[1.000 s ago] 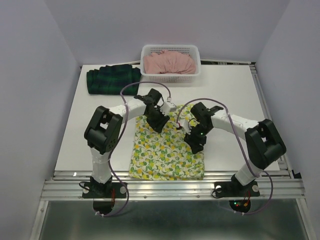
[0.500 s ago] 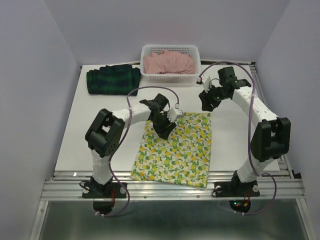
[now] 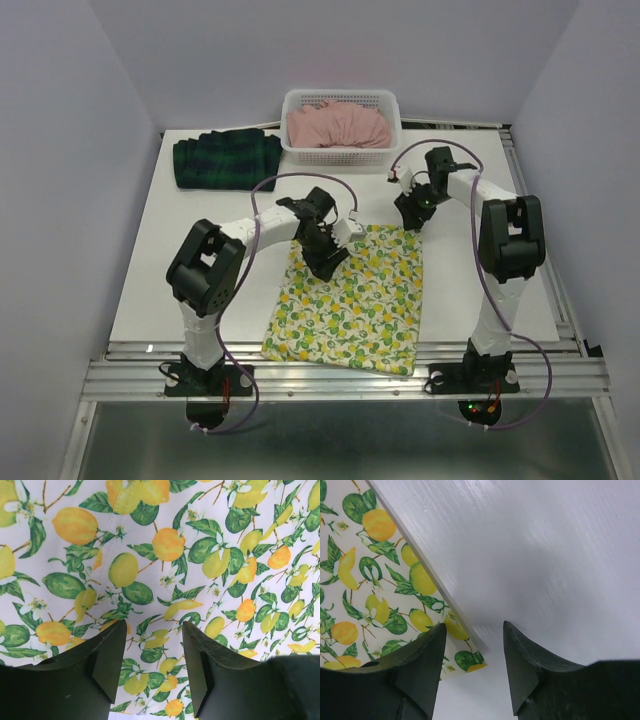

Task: Fold and stack the skirts
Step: Fold the skirt

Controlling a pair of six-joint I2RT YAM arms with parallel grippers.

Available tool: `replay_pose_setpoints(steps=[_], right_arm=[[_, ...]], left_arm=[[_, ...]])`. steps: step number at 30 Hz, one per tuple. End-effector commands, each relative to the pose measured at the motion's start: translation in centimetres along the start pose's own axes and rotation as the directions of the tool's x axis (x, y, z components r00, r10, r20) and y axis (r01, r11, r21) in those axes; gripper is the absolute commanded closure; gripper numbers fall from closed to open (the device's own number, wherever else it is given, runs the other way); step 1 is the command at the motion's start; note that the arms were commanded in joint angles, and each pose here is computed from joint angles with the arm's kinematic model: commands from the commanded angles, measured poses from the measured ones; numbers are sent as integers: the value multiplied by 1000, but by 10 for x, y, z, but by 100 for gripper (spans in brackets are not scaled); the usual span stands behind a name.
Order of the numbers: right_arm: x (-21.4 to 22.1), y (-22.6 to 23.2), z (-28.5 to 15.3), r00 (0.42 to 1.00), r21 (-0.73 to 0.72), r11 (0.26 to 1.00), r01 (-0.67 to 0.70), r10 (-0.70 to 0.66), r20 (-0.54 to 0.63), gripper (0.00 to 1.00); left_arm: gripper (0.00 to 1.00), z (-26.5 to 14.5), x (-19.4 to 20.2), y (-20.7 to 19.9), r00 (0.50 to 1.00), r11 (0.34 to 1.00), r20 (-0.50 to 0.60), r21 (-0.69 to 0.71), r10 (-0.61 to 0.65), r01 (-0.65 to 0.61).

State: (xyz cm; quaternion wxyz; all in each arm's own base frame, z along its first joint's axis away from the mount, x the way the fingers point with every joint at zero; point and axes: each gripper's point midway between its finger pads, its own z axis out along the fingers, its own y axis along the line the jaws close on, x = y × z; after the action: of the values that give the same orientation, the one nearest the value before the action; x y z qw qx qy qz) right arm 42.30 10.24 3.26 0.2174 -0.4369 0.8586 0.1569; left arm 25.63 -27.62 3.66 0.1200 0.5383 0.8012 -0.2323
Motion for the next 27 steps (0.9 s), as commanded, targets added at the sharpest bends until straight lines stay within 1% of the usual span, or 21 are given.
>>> replay_pose_setpoints(steps=[1, 2, 3, 6, 7, 8, 9, 10, 11, 12, 14, 16, 17, 18, 21, 22, 27], right_arm=[[-11, -16, -14, 993, 66, 992, 111, -112, 26, 45], [-8, -14, -13, 993, 59, 992, 112, -113, 20, 46], [-4, -11, -10, 994, 48, 993, 111, -112, 14, 47], [11, 1, -4, 992, -2, 992, 124, -124, -14, 53], [13, 5, -3, 992, -20, 992, 126, -126, -14, 53], [15, 7, -2, 990, -34, 990, 139, -140, -19, 56], [21, 12, 0, 991, -58, 990, 128, -130, -34, 57], [24, 10, -1, 992, -60, 991, 116, -119, -38, 58], [24, 9, -1, 992, -64, 991, 118, -120, -41, 62], [25, 9, 0, 992, -67, 991, 116, -120, -47, 64], [25, 8, 1, 991, -71, 990, 119, -122, -48, 68], [20, 6, 0, 991, -75, 990, 121, -124, -41, 80], [21, 6, 2, 991, -79, 990, 120, -124, -42, 80], [19, 6, 0, 992, -77, 990, 118, -122, -39, 85], [14, 5, -1, 992, -77, 989, 123, -126, -29, 87], [13, 4, -2, 991, -76, 989, 127, -130, -28, 89], [12, 3, -2, 991, -78, 988, 131, -133, -27, 95]], left_arm=[[40, -34, -14, 13, 999, 998, 50, -54, 22, -19], [40, -38, -14, 18, 998, 998, 52, -60, 20, -17], [40, -46, -22, 26, 997, 997, 72, -81, 25, -19], [40, -64, -23, 59, 995, 992, 96, -121, -29, 41], [40, -76, -35, 73, 991, 988, 132, -148, -28, 48], [40, -82, -30, 89, 988, 984, 138, -157, -66, 88], [40, -95, -41, 101, 984, 979, 168, -187, -53, 85], [39, -99, -41, 110, 983, 974, 171, -204, -60, 94], [39, -99, -36, 120, 984, 970, 163, -215, -75, 110], [39, -104, -39, 128, 985, 966, 164, -242, -56, 95], [39, -99, -34, 139, 988, 962, 142, -255, -66, 101], [39, -91, -28, 151, 991, 954, 117, -283, -62, 94], [39, -87, -25, 154, 993, 954, 103, -285, -66, 93], [39, -84, -23, 158, 993, 951, 99, -295, -64, 91], [39, -72, -14, 172, 996, 943, 61, -322, -68, 84], [40, -69, -13, 174, 997, 943, 55, -324, -63, 77], [40, -61, -16, 185, 997, 942, 55, -330, -48, 63]])
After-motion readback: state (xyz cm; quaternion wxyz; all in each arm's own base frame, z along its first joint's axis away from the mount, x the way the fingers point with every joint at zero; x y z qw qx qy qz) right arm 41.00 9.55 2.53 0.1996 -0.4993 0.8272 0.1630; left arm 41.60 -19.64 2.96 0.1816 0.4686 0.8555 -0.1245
